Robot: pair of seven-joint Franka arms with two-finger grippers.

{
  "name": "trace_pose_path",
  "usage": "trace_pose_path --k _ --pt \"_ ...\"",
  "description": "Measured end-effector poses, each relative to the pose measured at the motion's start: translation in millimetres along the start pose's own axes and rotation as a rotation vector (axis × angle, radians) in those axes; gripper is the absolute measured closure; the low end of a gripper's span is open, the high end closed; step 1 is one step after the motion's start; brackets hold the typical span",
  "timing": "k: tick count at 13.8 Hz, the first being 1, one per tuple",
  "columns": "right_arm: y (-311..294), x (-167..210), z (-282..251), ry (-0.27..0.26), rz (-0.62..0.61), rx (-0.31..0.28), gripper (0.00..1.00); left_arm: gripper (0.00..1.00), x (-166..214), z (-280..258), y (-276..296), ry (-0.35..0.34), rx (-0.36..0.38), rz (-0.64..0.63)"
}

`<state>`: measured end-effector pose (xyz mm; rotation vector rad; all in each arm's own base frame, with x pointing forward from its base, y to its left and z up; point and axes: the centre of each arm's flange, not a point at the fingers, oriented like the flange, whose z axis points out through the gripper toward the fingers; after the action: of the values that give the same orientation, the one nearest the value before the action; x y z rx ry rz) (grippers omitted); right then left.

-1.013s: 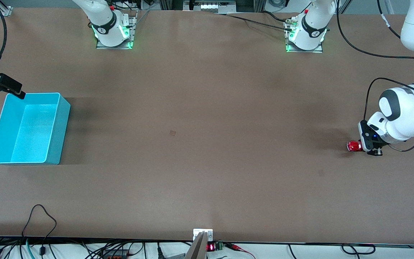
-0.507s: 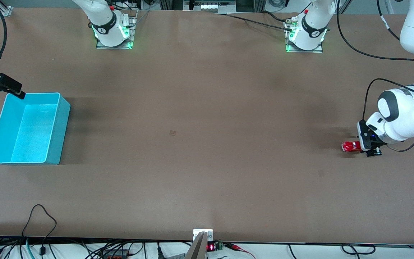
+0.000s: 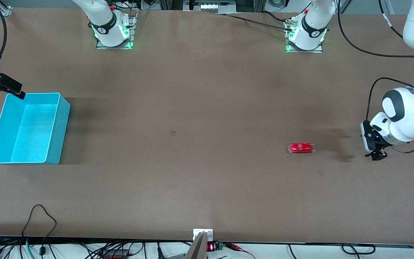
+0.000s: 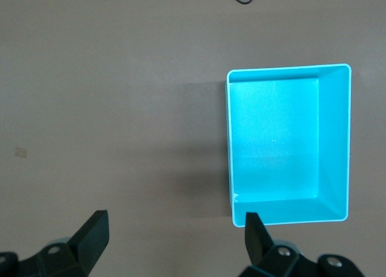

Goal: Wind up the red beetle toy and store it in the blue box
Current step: 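Open the left gripper, releasing the car to roll toward the box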

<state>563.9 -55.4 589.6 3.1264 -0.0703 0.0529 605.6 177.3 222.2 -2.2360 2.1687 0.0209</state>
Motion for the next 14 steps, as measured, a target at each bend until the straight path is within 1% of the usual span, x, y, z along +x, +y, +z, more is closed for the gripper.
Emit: trace_pose_path --k 3,6,9,12,14 --pt "0 0 0 0.000 0.000 0.000 0.00 0.00 -1 -26 0 -0.005 -0.010 -0.007" --pt "0 0 0 0.000 0.000 0.000 0.00 0.00 -3 -55 1 -0.004 -0.063 -0.051" --pt "0 0 0 0.000 0.000 0.000 0.00 0.00 -5 -89 -6 -0.008 -0.080 -0.065" --pt "0 0 0 0.000 0.000 0.000 0.00 0.00 10 -112 -19 -0.006 -0.079 -0.041" --pt "0 0 0 0.000 0.000 0.000 0.00 0.00 18 -115 -22 -0.005 -0.082 -0.030"
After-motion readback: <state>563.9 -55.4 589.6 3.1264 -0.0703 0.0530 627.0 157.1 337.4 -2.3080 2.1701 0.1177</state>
